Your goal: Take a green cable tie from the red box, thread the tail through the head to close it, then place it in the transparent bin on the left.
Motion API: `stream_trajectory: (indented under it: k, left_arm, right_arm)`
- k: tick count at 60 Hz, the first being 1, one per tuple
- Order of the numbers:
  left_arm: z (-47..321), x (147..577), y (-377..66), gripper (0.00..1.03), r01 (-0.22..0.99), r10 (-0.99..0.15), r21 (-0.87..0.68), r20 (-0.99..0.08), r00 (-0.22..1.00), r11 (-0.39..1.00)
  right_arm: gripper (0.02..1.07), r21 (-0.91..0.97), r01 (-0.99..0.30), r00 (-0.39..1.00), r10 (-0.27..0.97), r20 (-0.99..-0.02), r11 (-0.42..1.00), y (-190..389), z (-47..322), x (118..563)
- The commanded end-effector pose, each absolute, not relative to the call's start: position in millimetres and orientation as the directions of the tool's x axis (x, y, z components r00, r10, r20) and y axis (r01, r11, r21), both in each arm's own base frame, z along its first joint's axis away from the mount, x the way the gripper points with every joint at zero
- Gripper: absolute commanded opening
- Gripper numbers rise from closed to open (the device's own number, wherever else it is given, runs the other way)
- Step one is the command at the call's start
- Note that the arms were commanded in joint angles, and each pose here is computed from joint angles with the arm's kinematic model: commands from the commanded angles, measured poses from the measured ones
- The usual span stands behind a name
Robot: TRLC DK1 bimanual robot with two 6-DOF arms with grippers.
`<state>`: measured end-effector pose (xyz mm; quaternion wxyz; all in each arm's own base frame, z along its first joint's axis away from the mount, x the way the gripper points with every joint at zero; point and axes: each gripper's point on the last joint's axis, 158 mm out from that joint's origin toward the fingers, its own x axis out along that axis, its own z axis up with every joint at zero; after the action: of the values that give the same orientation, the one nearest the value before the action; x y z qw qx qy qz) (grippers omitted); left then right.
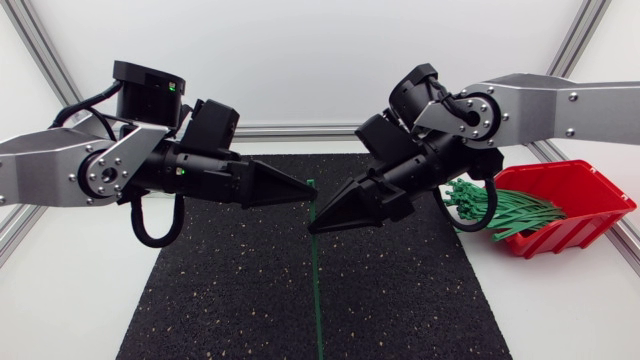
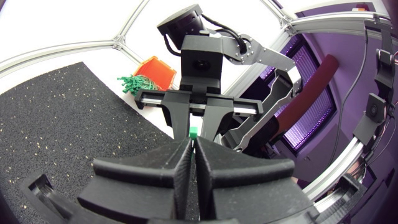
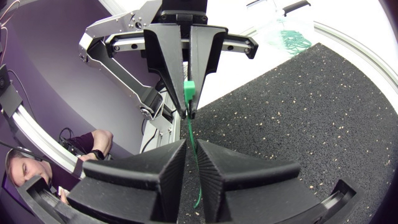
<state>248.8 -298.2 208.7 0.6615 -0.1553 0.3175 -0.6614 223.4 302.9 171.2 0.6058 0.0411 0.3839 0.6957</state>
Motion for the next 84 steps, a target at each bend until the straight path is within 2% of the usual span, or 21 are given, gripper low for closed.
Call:
stream_trajectory:
  k: [1,16,18,20,30,84]
  left_arm:
    - [210,249,-296,0.04,0.771,-0.975,-0.632,-0.211,-0.068,0.083]
    - [210,249,-296,0.04,0.771,-0.975,-0.632,-0.211,-0.07,0.081]
    - [210,249,-296,0.07,0.77,-0.975,-0.633,-0.211,-0.07,0.082]
    - [209,249,-296,0.15,0.769,-0.975,-0.634,-0.212,-0.07,0.082]
    - [209,247,-296,0.24,0.769,-0.975,-0.635,-0.21,-0.076,0.077]
    - [208,239,-298,0.23,0.791,-0.976,-0.608,-0.201,-0.081,0.06]
  right_arm:
    - [0.1,0.583,-0.812,-0.267,0.872,-0.41,0.026,304,171,217]
    - [0.08,0.573,-0.819,-0.263,0.868,-0.421,0.03,304,170,216]
    - [0.08,0.573,-0.819,-0.263,0.868,-0.421,0.03,304,170,216]
    - [0.08,0.574,-0.818,-0.263,0.868,-0.421,0.031,304,170,216]
    - [0.08,0.574,-0.818,-0.255,0.872,-0.419,0.037,303,172,219]
    - [0.08,0.576,-0.817,-0.238,0.887,-0.394,0.037,302,182,224]
